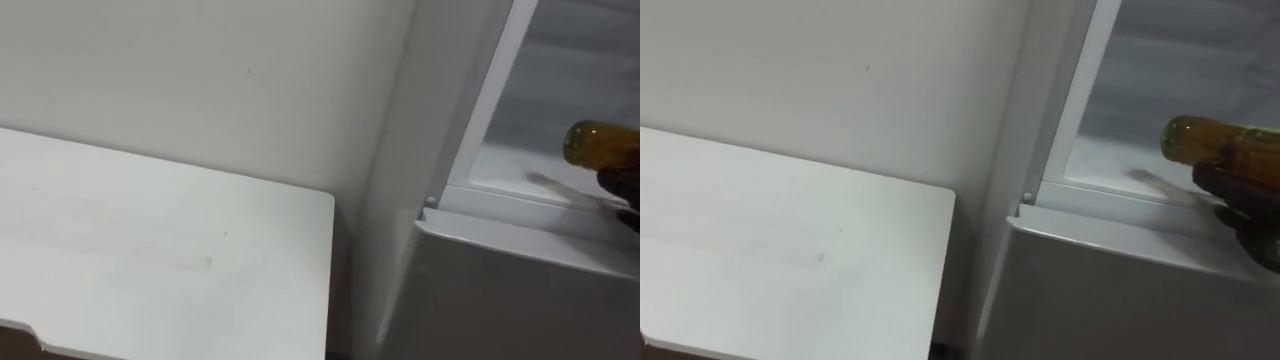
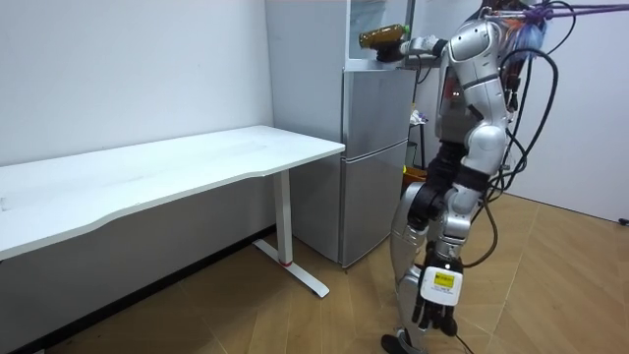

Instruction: Put the bottle in the upper fridge

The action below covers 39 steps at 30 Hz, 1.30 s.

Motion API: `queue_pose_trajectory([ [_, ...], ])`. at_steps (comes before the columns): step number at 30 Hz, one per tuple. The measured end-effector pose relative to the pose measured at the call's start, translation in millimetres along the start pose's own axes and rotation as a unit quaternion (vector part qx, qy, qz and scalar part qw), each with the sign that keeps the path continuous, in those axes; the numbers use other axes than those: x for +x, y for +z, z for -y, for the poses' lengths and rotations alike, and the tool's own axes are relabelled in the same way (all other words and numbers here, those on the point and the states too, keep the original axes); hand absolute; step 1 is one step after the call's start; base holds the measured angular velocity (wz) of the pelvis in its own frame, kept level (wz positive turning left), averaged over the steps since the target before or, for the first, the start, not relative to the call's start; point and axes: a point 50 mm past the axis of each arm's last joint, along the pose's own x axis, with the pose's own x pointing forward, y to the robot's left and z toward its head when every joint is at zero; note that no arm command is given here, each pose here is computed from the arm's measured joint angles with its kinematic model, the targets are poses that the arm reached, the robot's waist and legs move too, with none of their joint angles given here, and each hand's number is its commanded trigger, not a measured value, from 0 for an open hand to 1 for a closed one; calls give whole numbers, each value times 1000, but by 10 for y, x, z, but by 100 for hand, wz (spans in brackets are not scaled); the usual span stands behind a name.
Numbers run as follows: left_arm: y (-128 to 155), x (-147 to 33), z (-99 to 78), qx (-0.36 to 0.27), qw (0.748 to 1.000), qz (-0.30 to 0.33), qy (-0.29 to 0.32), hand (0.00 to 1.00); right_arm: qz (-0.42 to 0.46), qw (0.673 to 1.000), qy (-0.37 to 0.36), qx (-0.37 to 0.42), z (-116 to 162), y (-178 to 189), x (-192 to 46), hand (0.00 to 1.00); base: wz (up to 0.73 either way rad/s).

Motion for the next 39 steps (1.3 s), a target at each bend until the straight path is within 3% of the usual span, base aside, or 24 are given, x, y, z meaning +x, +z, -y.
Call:
queue_pose_trajectory([
  [7,5,-3,-64,-12,1000,-11,7,0,-21,1000,-16,1,202,53,41,100,1],
  [8,6,-3,-80,-11,1000,-14,10,0,-23,1000,-16,1,233,59,46,91,6],
  [9,6,-4,-87,-10,1000,-15,12,0,-25,1000,-17,2,253,54,47,91,11],
  [11,42,-6,-114,-8,1000,-11,16,0,-30,999,-24,8,385,60,45,28,12],
  [12,48,-6,-122,-8,1000,-10,17,0,-33,999,-26,11,417,57,47,4,10],
  [13,51,-7,-132,-8,1000,-11,19,0,-36,999,-31,14,467,52,46,0,12],
  [22,11,-10,-146,-20,999,-26,17,0,-93,991,-61,-79,856,-2,-39,0,3],
  [26,78,-8,-234,-19,999,-20,21,0,-115,984,-63,-123,965,-10,-70,0,0],
  [39,53,14,-237,-46,998,-37,2,0,-141,981,-20,-132,1058,9,-133,0,-2],
])
